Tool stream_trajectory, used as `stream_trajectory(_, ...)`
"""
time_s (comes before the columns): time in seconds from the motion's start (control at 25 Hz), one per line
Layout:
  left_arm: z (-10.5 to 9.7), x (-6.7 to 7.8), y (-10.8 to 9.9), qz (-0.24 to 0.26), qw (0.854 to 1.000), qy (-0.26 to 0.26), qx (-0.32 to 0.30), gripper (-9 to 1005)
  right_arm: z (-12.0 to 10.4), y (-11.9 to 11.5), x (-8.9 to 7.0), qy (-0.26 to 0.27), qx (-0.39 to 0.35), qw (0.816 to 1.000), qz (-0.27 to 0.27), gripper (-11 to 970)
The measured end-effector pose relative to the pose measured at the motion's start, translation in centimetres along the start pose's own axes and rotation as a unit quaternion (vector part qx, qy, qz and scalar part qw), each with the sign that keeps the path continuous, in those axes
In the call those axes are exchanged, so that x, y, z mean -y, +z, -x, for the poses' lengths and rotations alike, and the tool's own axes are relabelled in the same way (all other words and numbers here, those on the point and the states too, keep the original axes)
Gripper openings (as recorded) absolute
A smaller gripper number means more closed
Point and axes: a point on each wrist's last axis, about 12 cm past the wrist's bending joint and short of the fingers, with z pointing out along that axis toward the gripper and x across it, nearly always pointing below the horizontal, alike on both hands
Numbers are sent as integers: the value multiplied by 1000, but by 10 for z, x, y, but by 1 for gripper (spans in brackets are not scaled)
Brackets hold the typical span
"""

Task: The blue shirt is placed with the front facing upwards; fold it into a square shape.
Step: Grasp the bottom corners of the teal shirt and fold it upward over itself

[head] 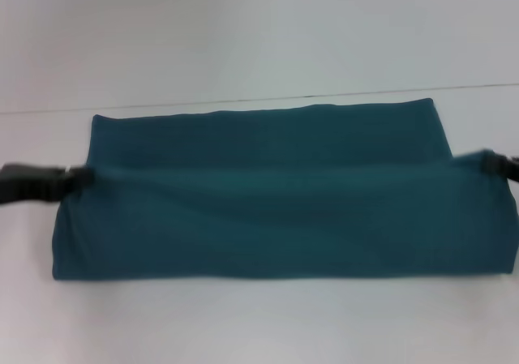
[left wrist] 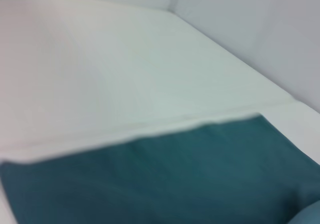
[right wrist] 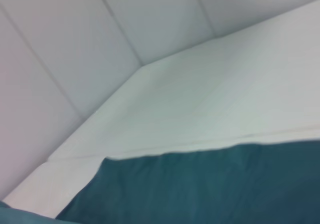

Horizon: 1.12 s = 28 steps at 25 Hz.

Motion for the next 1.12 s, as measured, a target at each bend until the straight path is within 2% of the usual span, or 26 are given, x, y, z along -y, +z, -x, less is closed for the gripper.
stream_trajectory(0.28,32,-8,45,58,998,-13,34,-2,15,53,5,-14,8,998,-57,41)
stream_trajectory(0.48,44,-8,71,91,995,-7,39,-2,20,86,4,-34,10,994,-101,46)
stream_trajectory(0.8,55,-11,84,137,989,2,48,-2,37,115,1,-75,12,986,-147,54)
stream_trajectory(1.12,62,-14,87,164,984,2,65,0,57,121,0,-81,33,983,-161,61)
